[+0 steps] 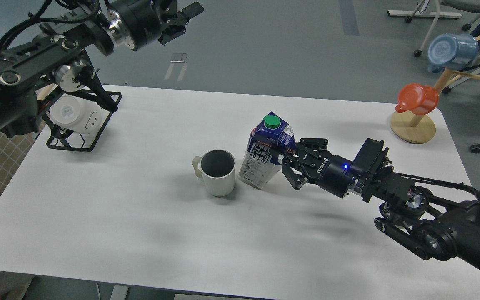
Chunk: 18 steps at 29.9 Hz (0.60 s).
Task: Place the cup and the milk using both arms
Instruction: 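Open the right gripper and pull it back from the carton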
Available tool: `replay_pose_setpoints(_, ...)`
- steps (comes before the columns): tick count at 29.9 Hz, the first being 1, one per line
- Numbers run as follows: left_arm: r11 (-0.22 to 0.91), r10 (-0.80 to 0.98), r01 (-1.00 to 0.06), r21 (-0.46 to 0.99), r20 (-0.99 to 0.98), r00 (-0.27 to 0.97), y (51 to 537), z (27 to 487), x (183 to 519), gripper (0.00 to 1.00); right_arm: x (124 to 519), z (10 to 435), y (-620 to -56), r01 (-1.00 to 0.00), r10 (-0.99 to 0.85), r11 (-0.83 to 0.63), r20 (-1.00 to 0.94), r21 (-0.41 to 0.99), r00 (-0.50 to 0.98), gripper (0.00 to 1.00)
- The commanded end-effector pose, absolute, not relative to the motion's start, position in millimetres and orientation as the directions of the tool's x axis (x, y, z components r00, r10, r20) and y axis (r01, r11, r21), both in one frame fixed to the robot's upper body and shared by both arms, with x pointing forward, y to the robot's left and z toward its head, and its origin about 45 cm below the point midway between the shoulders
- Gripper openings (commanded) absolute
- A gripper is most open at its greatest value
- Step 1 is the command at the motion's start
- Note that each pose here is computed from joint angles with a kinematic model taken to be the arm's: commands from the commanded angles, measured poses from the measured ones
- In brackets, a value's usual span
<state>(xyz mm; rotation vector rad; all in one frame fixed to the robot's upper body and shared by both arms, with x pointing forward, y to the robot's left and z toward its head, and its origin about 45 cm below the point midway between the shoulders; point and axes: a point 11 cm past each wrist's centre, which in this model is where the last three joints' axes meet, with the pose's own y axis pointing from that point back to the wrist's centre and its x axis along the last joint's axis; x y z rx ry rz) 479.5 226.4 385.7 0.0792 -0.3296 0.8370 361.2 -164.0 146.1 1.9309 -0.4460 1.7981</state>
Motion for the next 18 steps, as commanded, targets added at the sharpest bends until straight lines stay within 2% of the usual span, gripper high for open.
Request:
replay_pose_setpoints(1,0.669,0.716,-0.741,-0.058,0.318,0.621,227.1,385.7,479.6,0.94,360.8,147.4,-162.6,-0.527,0.068,-0.843,0.994,0.106,0.091,0.62)
replay_pose_setpoints(8,0.67,0.715,-0.74,-0.058,0.318,0.622,227.0,385.6,479.5,0.94,358.0,158.0,-166.5,-0.517,0.057,-0.852,0.995,0.088,0.076,0.69)
replay_pose_setpoints(13,0.669,0.716,-0.741,-0.058,0.318,0.621,227.8,385.8,479.5,0.94,351.0,169.1,-190.6,-0.517,0.074,-0.85,0.995,0.096,0.063,0.73)
replay_pose_setpoints(18,0.663,0.72,-0.747,-0.057,0.322,0.615,232.8,387.1,479.6,0.94,337.9,194.6,-238.1,-0.534,0.116,-0.837,0.992,0.121,0.042,0.77)
